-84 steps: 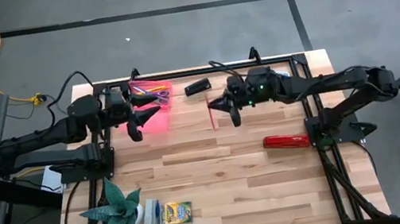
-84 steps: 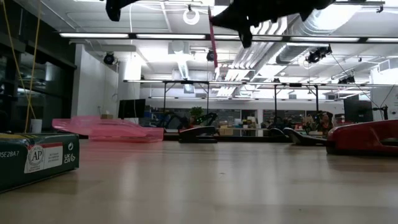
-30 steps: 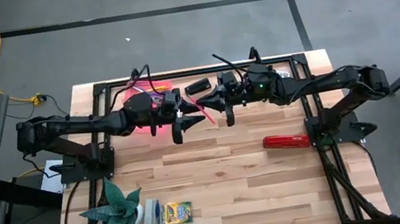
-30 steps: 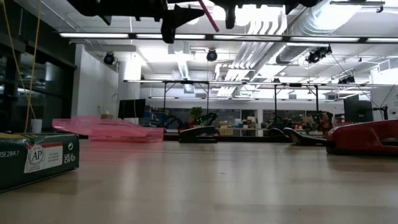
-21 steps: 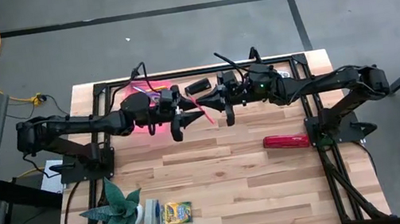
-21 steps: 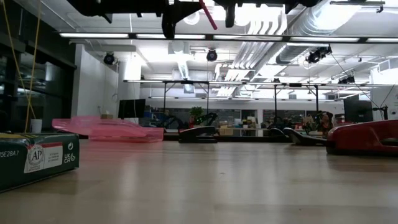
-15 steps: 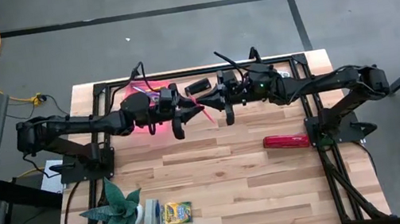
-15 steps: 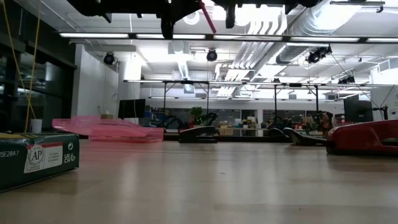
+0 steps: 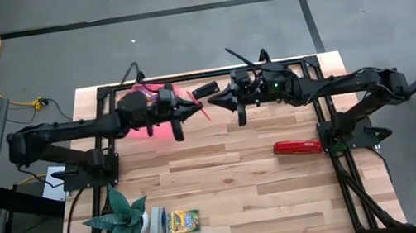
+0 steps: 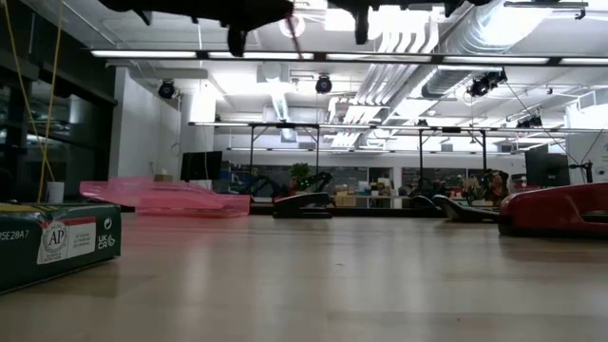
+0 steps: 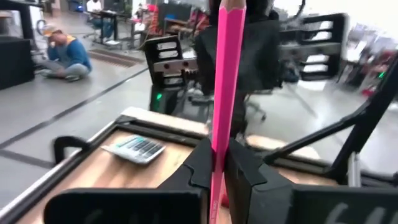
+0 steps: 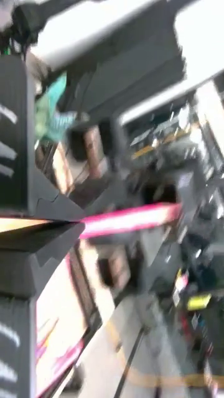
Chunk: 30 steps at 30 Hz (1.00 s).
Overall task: Pack school essentials
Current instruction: Put the pink pencil into the pink supply box
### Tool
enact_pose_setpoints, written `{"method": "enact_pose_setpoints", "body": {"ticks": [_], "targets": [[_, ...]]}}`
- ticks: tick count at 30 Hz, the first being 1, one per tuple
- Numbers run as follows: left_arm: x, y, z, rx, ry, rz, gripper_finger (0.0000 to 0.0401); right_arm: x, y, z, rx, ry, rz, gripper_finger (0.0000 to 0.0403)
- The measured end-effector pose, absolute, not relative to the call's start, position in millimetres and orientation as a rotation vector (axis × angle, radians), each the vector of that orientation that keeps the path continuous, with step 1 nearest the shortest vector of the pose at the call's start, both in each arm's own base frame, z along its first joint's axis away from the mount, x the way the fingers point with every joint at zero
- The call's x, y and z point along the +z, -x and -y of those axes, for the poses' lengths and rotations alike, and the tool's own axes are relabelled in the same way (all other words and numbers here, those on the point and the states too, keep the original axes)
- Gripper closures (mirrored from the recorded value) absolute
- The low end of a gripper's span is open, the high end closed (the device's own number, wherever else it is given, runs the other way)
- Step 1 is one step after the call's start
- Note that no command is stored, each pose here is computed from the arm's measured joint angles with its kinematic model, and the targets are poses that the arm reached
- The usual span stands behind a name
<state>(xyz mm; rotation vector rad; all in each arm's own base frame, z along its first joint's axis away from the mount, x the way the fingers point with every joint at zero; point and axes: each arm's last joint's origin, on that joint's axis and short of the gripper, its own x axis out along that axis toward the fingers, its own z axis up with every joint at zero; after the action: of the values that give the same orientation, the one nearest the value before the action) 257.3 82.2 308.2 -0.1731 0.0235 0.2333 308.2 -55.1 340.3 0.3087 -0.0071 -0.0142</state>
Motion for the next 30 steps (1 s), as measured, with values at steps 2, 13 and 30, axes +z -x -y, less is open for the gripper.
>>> {"method": "enact_pose_setpoints", "body": {"ticks": [2,13,30], "targets": [[316,-242,-82,0.248,0.146,-0.048,0.0397,342,-300,59,-0.047,-0.317,-0.028,0.0379],[345,-160,-66,0.172,0.072,-0.024,0.0399,351,-280,57,-0.052,-0.271,-0.081,0.0292],[328,-136,-57,0.213,0.119,0.013,0.0401,351,-280,56,-0.049,-0.27,-0.081,0.029]]}}
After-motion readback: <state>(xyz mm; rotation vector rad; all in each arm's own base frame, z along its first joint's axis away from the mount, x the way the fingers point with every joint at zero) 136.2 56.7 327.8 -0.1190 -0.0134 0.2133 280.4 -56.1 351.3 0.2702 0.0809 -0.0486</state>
